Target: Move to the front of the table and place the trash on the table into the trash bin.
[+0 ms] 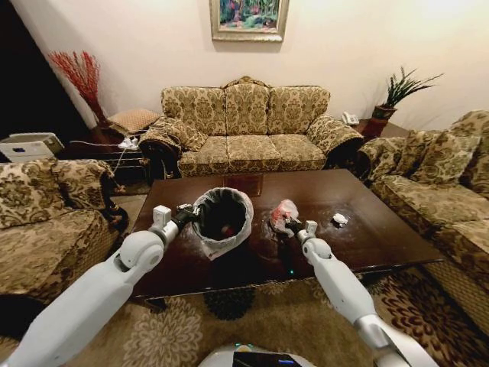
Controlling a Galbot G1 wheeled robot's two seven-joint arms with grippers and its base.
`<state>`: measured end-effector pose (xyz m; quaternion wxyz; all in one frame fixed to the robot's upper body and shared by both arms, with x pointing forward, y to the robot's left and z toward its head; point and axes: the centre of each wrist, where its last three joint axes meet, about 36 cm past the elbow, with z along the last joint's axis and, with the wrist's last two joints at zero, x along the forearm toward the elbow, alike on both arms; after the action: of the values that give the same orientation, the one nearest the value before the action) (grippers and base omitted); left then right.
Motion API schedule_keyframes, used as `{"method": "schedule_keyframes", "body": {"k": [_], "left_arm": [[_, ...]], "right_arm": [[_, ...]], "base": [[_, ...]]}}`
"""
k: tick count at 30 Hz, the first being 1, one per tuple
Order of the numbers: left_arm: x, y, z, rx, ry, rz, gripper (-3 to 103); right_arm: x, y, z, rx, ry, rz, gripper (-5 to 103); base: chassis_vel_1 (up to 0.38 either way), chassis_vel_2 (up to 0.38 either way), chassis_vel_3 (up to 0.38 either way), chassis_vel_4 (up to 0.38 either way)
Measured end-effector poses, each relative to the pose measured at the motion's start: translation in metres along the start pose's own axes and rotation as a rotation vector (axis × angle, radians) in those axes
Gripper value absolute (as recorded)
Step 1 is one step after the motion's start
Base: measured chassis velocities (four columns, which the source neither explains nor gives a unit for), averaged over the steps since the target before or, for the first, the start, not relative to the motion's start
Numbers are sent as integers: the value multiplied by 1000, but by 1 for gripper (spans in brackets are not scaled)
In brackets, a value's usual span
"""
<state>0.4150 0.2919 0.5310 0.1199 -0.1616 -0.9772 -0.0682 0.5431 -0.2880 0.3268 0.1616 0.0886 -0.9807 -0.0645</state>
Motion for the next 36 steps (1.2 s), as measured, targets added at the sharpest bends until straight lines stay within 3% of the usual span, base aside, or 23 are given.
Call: {"method": "schedule_keyframes", "body": {"k": [7,10,11,14,15,17,19,20,25,28,36], "left_arm": [[-4,0,-4,0,-14,9,3],[-10,4,-2,4,-7,3,3],[-10,4,-2,4,-7,3,3],[-23,10,-7,1,-8,26,3],[-23,10,-7,1,-8,26,3],[-33,12,-12,-2,-8,49,3],[-35,12,-13,-2,-7,56,3],[-48,6,-15,-7,3,94,3],[-62,-6,-19,-11,7,134,3],[-71,-20,-23,-10,9,164,3],[-73,-27,-30,-7,4,177,3]], "right_arm": [[41,5,-38,55,-94,-40,0],[77,26,-97,88,-198,-138,0],[77,26,-97,88,-198,-138,0],[126,47,-168,112,-288,-285,0],[126,47,-168,112,-288,-285,0],[159,61,-212,142,-332,-404,0],[163,63,-218,145,-337,-422,0],[182,76,-242,151,-355,-513,0],[202,98,-254,127,-337,-637,0],[202,115,-240,115,-287,-721,0],[175,121,-208,131,-239,-723,0]], "base": [[0,0,0,0],[0,0,0,0],[0,0,0,0],[0,0,0,0],[0,0,0,0],[0,0,0,0],[0,0,0,0],[0,0,0,0],[0,0,0,0],[0,0,0,0],[0,0,0,0]]}}
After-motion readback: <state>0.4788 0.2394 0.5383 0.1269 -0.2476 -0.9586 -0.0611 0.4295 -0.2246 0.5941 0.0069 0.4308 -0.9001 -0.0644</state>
